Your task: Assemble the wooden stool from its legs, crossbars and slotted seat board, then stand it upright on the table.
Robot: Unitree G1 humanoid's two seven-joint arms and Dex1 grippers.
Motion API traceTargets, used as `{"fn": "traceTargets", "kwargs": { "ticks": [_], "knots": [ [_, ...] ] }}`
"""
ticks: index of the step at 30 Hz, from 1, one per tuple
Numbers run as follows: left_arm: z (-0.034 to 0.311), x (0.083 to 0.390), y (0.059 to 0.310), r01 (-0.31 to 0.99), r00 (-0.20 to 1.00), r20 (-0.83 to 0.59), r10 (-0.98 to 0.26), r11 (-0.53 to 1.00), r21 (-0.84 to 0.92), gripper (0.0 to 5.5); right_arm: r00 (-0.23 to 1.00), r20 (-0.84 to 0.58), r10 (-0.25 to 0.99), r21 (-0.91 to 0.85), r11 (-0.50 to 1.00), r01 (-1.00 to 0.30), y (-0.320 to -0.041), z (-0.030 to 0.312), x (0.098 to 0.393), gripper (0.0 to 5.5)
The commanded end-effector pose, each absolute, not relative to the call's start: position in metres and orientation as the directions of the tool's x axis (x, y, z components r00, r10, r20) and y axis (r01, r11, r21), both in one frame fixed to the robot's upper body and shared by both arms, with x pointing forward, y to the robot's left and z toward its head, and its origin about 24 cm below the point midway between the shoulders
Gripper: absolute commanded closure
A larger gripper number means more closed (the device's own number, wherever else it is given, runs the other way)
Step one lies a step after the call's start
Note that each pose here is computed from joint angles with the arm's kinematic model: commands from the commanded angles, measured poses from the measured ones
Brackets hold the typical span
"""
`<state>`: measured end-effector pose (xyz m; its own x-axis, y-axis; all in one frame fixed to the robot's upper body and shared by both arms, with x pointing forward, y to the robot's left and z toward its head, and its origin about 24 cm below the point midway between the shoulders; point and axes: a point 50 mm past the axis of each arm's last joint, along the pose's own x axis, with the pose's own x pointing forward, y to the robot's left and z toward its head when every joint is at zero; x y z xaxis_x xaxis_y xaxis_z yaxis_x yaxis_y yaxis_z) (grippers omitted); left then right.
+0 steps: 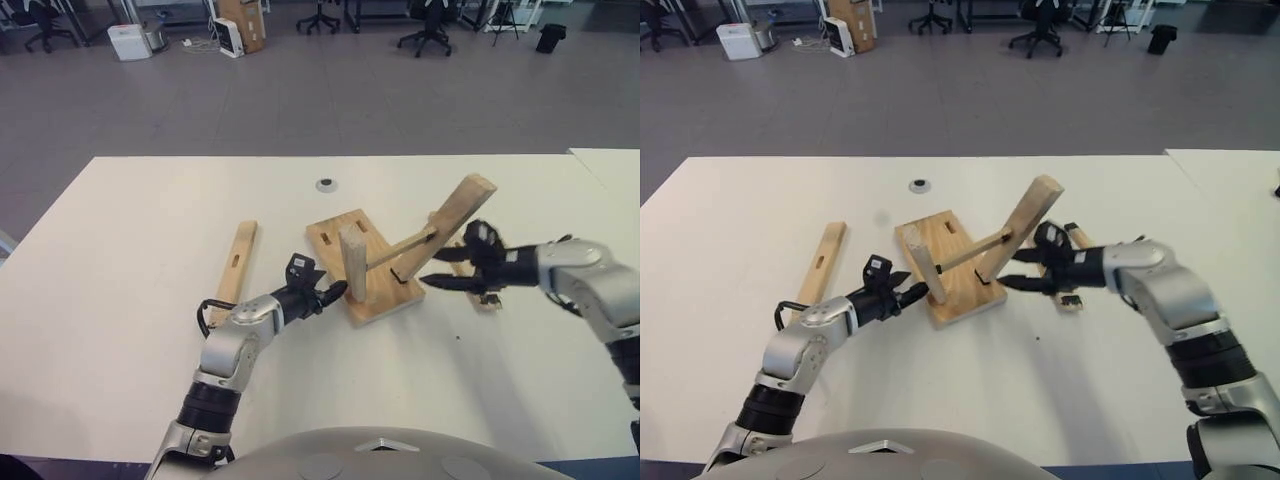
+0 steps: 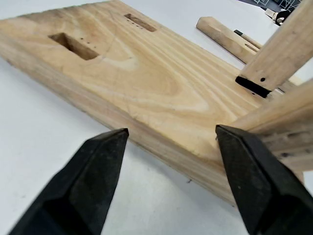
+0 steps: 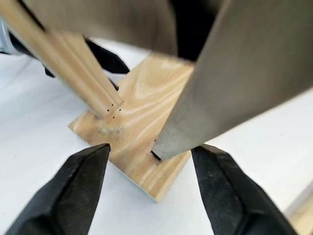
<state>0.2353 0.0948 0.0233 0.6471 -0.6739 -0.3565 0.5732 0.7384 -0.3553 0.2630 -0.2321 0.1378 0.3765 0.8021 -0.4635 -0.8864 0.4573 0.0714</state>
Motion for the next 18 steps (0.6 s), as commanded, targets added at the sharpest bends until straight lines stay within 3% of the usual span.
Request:
{"fn": "traceTargets", "kwargs": {
  "ticks": [1,5,8,10,12,15,18],
  "knots": [
    [0.029,0.237,0.087,0.595,0.640,-0.333,-0.693,0.721,-0.355,2.19,0.396,-0.368,0.842,-0.019,0.419,-0.908,-0.240,0.195,0.264,2.45],
    [0.030,0.238,0.086,0.596,0.640,-0.330,-0.694,0.719,-0.356,2.19,0.502,-0.362,0.785,-0.142,0.486,-0.862,-0.258,0.232,0.259,2.45],
    [0.031,0.240,0.086,0.595,0.642,-0.329,-0.692,0.721,-0.355,2.19,0.667,-0.251,0.702,-0.313,0.593,-0.742,-0.261,0.258,0.268,2.45],
    [0.031,0.241,0.087,0.596,0.643,-0.329,-0.692,0.721,-0.353,2.19,0.748,-0.059,0.661,-0.464,0.646,-0.606,-0.242,0.274,0.278,2.45],
    [0.032,0.242,0.087,0.598,0.642,-0.329,-0.692,0.721,-0.351,2.19,0.784,0.051,0.619,-0.675,0.600,-0.430,-0.215,0.271,0.283,2.45],
    [0.032,0.243,0.087,0.600,0.639,-0.330,-0.694,0.719,-0.351,2.19,0.758,0.036,0.651,-0.854,0.414,-0.315,-0.172,0.219,0.278,2.45],
    [0.032,0.242,0.087,0.597,0.641,-0.330,-0.694,0.720,-0.353,2.19,0.759,-0.203,0.618,-0.914,0.158,-0.373,-0.152,0.121,0.262,2.45]
  ]
}}
